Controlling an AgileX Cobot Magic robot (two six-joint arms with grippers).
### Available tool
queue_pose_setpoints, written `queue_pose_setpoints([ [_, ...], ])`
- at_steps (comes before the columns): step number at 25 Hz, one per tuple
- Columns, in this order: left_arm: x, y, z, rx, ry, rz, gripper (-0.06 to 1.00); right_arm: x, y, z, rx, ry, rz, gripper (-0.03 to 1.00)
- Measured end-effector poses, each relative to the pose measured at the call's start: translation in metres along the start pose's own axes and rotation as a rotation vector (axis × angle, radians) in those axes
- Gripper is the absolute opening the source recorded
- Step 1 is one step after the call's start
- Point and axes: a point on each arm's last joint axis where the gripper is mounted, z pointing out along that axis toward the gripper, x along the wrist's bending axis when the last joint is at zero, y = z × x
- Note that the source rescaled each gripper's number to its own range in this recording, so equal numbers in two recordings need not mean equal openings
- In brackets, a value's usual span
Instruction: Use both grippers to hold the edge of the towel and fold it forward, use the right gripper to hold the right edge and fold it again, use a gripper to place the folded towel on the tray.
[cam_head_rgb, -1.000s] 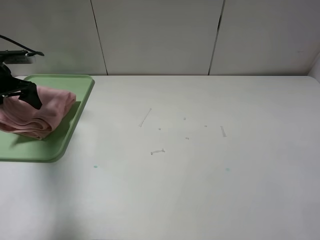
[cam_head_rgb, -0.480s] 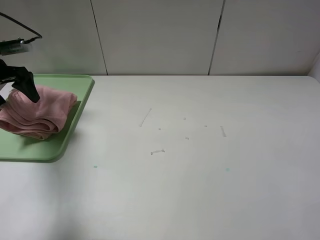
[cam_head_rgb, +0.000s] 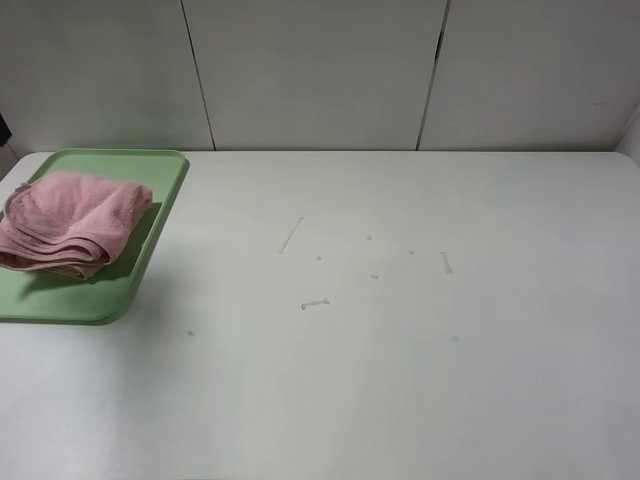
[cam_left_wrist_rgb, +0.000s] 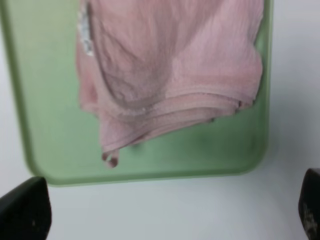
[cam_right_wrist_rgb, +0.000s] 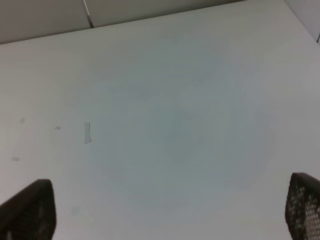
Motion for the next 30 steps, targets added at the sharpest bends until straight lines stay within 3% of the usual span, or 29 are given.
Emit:
queue_pose_setpoints([
  [6,-0.016,-0.04,-0.054,-0.132,0.048,0.009,1.0,0.0,0.0,0.0,0.0,0.001,0.0,1.0],
  [11,-0.033,-0.09,-0.077,-0.199,0.074,0.024,1.0,0.0,0.0,0.0,0.0,0.001,0.0,1.0],
  [17,-0.054,-0.15,-0.084,-0.263,0.085,0.046,1.0,0.0,0.0,0.0,0.0,0.001,0.0,1.0],
  [30,-0.101,-0.259,-0.068,-0.495,0.015,0.02,1.0,0.0,0.0,0.0,0.0,0.001,0.0,1.0],
])
